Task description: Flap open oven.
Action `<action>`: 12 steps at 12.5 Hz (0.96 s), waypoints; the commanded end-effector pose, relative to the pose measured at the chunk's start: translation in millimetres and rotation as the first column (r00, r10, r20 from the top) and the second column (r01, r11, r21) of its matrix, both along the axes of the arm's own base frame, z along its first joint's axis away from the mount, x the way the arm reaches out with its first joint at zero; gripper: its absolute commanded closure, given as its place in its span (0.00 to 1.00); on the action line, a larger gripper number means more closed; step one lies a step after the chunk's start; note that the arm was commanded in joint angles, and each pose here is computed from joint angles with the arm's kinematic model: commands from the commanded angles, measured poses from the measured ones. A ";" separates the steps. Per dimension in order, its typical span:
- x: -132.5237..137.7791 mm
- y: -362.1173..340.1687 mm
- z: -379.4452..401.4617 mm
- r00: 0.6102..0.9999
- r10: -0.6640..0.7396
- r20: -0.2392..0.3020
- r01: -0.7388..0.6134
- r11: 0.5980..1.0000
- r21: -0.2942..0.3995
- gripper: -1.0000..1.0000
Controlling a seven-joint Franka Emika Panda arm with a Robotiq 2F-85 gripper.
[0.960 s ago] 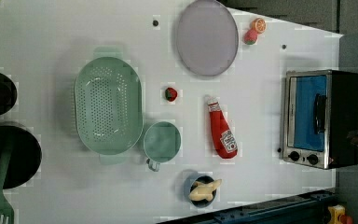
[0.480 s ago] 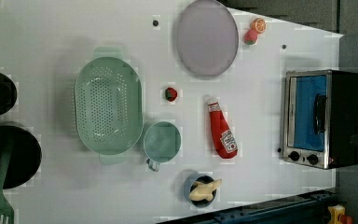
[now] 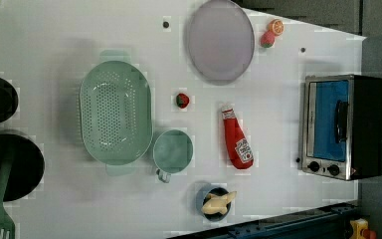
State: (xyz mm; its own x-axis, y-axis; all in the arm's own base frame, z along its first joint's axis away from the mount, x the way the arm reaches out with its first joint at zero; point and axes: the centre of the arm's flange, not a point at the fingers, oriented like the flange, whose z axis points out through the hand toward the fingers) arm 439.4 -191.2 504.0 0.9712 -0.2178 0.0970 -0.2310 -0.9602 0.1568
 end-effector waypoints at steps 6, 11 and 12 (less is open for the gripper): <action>26.7 -51.4 -104.9 0.986 0.159 -0.052 -0.161 0.986 -0.041 0.82; 33.3 -60.0 -162.1 0.980 0.151 -0.126 -0.156 0.987 -0.036 0.82; 34.9 -61.8 -170.3 0.980 0.152 -0.127 -0.158 0.987 -0.041 0.82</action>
State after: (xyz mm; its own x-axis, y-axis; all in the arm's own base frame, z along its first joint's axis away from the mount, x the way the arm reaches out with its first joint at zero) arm 467.7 -244.9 312.7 0.9914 -0.1072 -0.0748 -0.0887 -0.9720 0.2177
